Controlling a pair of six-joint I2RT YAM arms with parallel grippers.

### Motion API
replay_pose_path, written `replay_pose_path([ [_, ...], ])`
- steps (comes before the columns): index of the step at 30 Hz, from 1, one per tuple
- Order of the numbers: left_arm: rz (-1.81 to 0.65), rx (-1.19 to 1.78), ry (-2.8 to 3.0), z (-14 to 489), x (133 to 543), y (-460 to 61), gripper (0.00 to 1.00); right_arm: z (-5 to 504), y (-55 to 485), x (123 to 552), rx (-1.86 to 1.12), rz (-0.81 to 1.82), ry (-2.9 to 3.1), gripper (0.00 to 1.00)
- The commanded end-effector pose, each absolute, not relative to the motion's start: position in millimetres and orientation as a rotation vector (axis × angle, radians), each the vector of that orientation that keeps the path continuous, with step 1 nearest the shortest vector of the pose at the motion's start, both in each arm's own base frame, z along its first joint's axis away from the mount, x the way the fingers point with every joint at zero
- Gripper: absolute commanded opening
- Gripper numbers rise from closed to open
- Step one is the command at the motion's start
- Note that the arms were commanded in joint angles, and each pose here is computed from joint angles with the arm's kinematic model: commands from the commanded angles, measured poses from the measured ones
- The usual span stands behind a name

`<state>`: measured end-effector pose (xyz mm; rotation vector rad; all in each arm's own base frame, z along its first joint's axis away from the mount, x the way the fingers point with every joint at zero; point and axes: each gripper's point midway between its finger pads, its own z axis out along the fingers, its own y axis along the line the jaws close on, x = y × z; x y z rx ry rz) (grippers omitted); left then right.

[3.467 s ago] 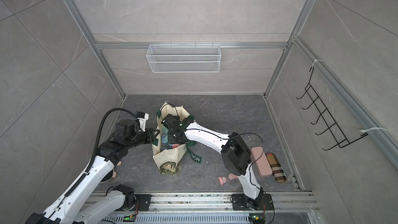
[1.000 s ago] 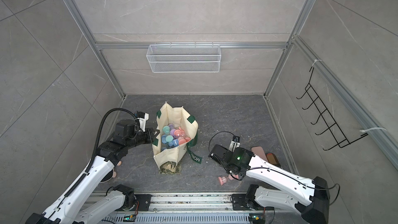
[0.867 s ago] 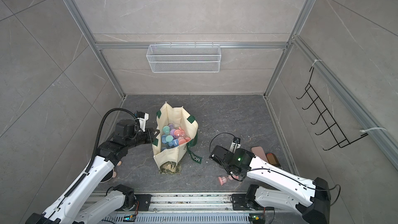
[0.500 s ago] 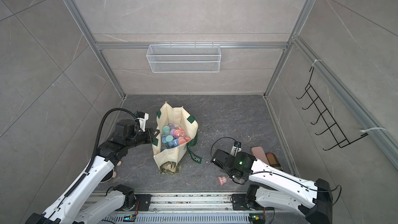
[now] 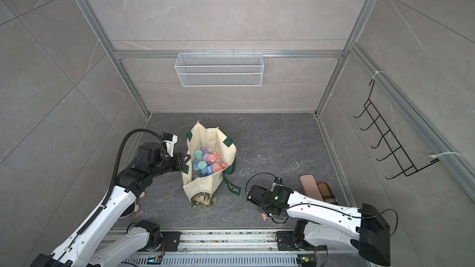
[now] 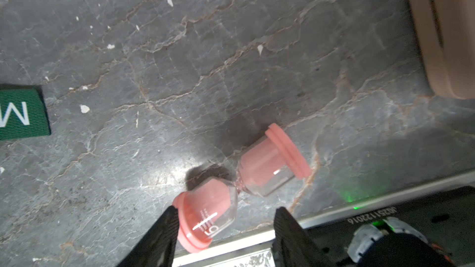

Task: Put the hourglass into the canvas bag
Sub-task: Pick up the hourglass from the center of the board.

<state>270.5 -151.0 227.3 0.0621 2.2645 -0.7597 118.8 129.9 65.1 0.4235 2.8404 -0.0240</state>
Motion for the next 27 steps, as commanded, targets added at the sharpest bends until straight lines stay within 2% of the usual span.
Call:
replay_pose_path([
  [1,-0.800,0.106,2.228,238.8,267.5,-156.3,0.00,57.4,141.9,116.2,0.473,0.027,2.859,0.63],
  [14,-0.804,0.110,2.222,240.3,267.2,-156.4,0.00,45.9,139.9,102.3,0.514,-0.055,2.866,0.64],
  [27,-0.825,0.115,2.220,241.1,265.4,-158.6,0.00,35.3,144.6,109.9,0.552,-0.064,2.829,0.61],
])
